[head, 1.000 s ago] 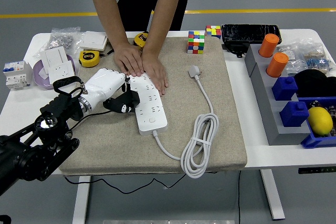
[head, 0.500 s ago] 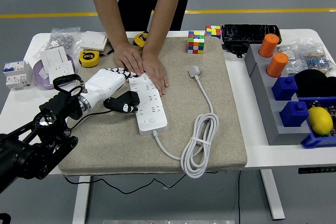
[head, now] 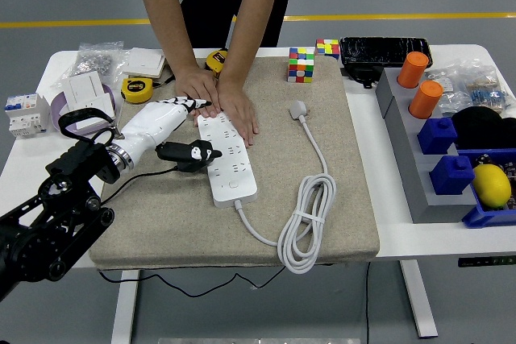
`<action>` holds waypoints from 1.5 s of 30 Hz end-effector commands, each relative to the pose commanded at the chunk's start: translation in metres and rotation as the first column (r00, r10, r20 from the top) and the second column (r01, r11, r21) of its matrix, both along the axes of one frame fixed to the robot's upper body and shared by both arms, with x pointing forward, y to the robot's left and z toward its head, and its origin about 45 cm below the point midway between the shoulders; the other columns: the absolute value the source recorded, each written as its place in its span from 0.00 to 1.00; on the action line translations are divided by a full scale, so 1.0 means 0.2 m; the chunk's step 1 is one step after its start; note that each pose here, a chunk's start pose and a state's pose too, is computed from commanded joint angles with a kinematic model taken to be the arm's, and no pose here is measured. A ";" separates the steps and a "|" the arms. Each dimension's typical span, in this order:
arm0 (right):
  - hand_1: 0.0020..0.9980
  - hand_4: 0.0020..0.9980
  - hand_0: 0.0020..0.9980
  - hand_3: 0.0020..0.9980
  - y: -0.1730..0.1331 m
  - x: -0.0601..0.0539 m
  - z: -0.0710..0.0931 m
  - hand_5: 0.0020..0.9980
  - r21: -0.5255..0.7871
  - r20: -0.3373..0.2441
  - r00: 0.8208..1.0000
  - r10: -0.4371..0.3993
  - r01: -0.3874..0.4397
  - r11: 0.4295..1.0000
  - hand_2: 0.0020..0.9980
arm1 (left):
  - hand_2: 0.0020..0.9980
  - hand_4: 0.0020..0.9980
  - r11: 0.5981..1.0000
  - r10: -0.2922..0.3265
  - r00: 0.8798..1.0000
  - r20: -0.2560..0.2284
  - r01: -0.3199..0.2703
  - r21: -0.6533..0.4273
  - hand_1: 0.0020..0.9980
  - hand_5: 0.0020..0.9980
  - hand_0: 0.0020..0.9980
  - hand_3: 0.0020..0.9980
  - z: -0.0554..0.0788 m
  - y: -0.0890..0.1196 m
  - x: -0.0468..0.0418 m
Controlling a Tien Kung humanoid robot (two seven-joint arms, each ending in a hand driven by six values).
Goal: Pick up the plug,place it near the board,insert it into the board,press the button
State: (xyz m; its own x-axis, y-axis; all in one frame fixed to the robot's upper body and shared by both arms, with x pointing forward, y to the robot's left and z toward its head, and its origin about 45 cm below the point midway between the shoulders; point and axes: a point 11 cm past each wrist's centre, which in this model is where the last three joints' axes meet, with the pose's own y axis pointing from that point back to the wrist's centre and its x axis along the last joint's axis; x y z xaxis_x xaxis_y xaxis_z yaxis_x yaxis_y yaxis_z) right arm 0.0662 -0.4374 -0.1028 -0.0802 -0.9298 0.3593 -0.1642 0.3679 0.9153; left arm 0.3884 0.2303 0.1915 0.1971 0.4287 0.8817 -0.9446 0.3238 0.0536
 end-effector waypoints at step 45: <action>0.70 1.00 0.80 0.75 0.03 -0.02 -0.01 0.98 0.007 -0.011 1.000 0.007 -0.007 1.000 0.71 | 0.95 1.00 0.972 0.157 0.975 -0.155 -0.180 -0.150 0.99 1.00 1.00 0.94 -0.39 -0.12 -0.414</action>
State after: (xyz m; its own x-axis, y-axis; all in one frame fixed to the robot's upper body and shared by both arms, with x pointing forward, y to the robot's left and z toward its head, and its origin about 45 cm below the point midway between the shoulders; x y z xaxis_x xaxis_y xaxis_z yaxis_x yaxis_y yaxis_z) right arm 0.0619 -0.4318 -0.1055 -0.0701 -0.9327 0.3538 -0.1567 0.3606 0.9195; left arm 0.3056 0.2057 0.1136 0.2275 0.6012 0.7660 -0.9728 0.1762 0.1506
